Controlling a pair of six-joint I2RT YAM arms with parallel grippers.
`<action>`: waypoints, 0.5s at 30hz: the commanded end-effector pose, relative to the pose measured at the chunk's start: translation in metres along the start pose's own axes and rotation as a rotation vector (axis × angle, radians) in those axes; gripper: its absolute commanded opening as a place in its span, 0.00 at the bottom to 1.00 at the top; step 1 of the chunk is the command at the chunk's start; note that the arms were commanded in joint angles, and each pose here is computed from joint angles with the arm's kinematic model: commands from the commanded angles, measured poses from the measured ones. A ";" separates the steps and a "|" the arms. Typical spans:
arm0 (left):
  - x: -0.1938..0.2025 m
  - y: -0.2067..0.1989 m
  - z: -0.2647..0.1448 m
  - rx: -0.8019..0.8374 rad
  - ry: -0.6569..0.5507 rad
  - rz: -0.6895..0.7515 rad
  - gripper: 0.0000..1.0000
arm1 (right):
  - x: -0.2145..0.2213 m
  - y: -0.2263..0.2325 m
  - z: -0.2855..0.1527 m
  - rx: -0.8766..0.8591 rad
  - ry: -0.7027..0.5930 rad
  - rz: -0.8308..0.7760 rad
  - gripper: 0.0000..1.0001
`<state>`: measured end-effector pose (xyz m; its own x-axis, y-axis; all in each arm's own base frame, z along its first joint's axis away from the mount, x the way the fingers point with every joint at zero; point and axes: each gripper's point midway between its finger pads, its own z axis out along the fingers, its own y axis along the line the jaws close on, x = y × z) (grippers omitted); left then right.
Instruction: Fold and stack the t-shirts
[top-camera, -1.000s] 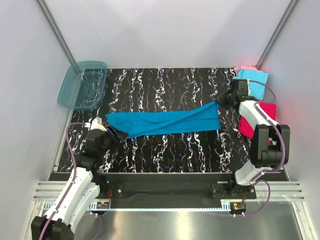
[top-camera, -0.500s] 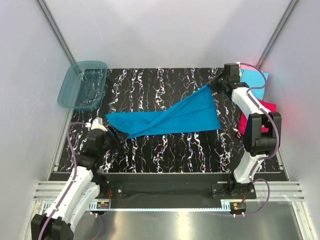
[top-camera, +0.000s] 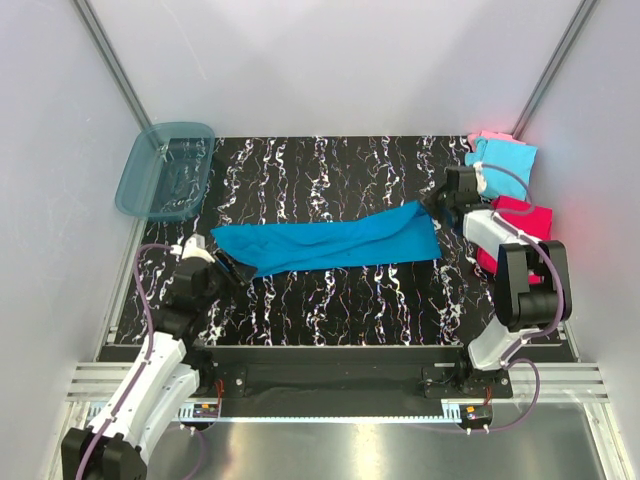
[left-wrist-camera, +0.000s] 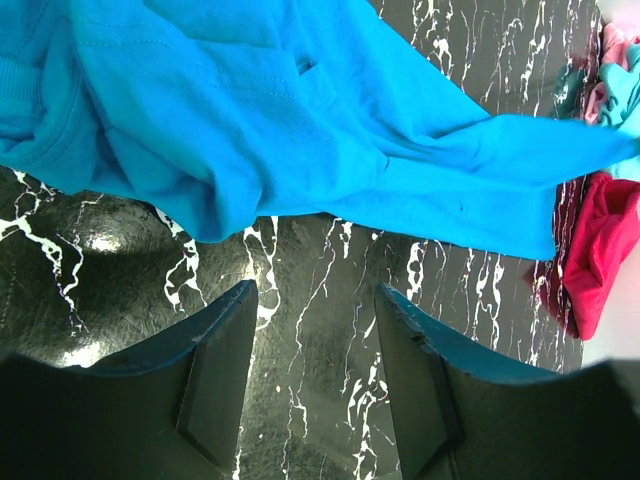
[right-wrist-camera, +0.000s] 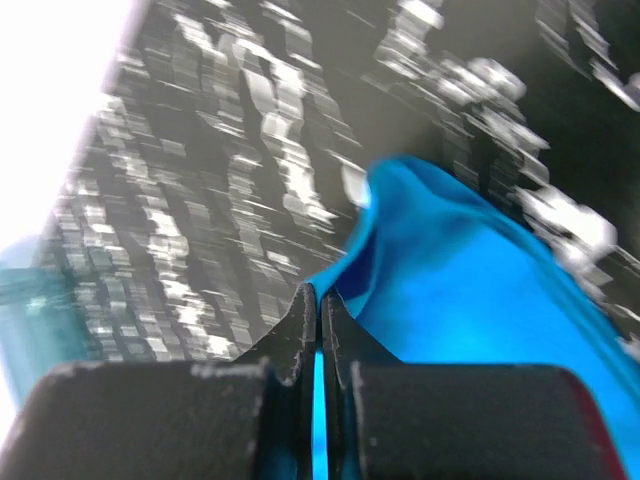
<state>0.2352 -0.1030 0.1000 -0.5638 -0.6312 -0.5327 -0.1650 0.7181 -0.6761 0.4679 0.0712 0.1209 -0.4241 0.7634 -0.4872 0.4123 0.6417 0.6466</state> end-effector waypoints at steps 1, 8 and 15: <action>-0.027 -0.025 -0.007 0.061 -0.086 0.036 0.54 | -0.006 -0.013 -0.010 0.000 -0.103 0.028 0.00; -0.029 -0.029 -0.010 0.073 -0.091 0.033 0.54 | -0.005 -0.037 -0.036 0.045 -0.169 0.054 0.00; -0.029 -0.032 -0.015 0.085 -0.096 0.030 0.54 | -0.021 -0.038 -0.057 0.064 -0.208 0.060 0.00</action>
<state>0.2365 -0.1023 0.1158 -0.5366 -0.6338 -0.5570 -0.1355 0.7163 -0.6845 0.4103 0.0410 0.1153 -0.3069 0.7911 -0.5291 0.4876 0.6081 0.6265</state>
